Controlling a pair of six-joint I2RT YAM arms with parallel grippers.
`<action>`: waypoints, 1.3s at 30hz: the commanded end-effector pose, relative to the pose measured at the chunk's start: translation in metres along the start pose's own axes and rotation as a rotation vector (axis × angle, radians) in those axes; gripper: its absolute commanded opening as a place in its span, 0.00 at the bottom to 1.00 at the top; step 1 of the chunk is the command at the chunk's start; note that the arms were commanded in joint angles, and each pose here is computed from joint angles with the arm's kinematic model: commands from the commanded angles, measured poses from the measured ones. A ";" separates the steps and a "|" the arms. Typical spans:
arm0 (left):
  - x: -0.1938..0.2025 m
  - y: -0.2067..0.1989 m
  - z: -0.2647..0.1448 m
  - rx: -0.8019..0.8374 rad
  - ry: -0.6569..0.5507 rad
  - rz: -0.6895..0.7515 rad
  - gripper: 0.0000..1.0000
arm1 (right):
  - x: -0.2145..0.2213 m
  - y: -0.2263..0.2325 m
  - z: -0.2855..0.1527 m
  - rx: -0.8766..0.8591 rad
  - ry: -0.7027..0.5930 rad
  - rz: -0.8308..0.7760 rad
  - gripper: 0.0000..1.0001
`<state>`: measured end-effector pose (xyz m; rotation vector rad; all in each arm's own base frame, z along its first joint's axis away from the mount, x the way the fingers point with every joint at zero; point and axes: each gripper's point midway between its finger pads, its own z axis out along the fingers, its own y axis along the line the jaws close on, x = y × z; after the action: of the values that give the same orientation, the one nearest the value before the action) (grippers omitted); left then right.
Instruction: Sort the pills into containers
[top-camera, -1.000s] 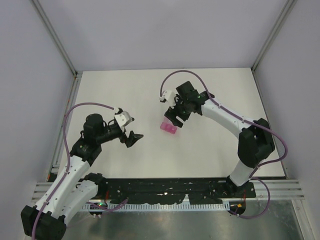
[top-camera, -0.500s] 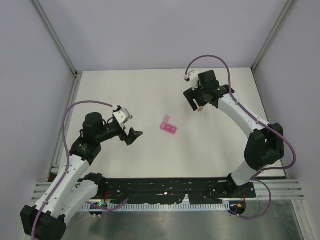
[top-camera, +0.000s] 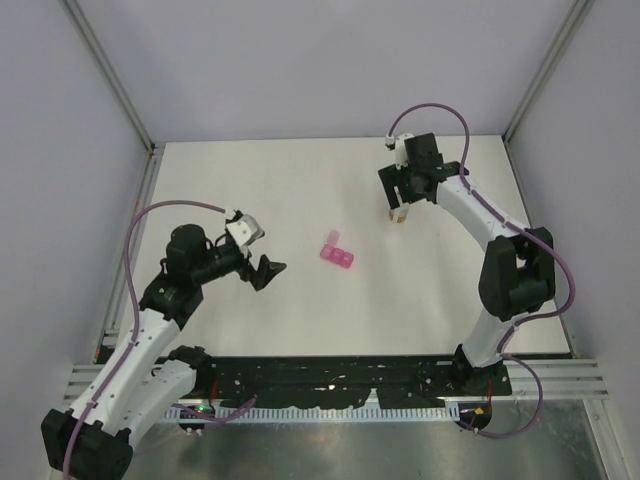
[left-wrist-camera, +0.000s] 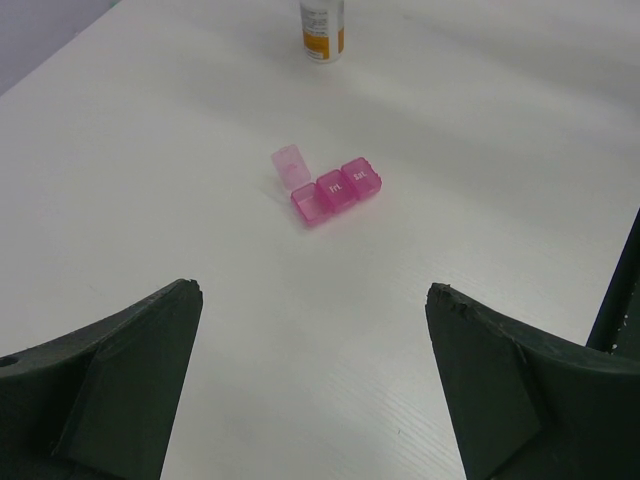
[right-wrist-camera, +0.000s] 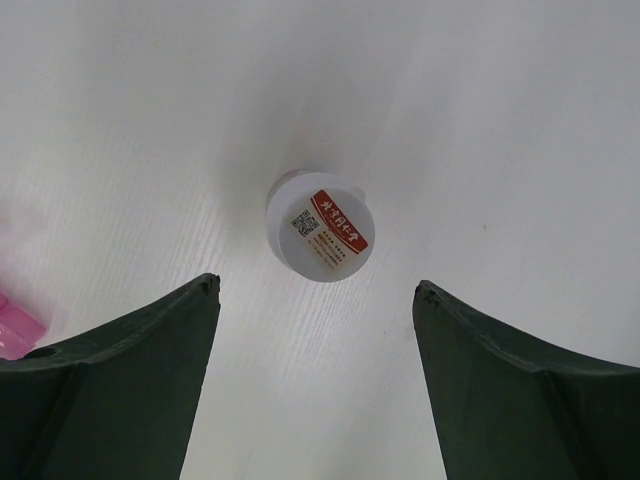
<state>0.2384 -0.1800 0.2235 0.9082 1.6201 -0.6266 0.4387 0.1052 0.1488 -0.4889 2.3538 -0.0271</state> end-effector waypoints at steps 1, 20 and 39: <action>-0.014 0.005 0.001 -0.009 -0.041 0.016 0.99 | -0.015 -0.003 0.013 0.002 -0.039 0.085 0.82; -0.011 0.009 0.005 -0.015 -0.032 0.023 1.00 | 0.009 -0.001 0.066 -0.025 0.044 0.154 0.77; -0.033 0.024 0.026 -0.055 -0.057 -0.041 0.99 | -0.014 0.010 0.019 -0.135 -0.007 0.170 0.22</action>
<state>0.2530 -0.1851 0.2113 0.8935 1.6624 -0.6428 0.4537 0.1109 0.0717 -0.3611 2.5231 0.1259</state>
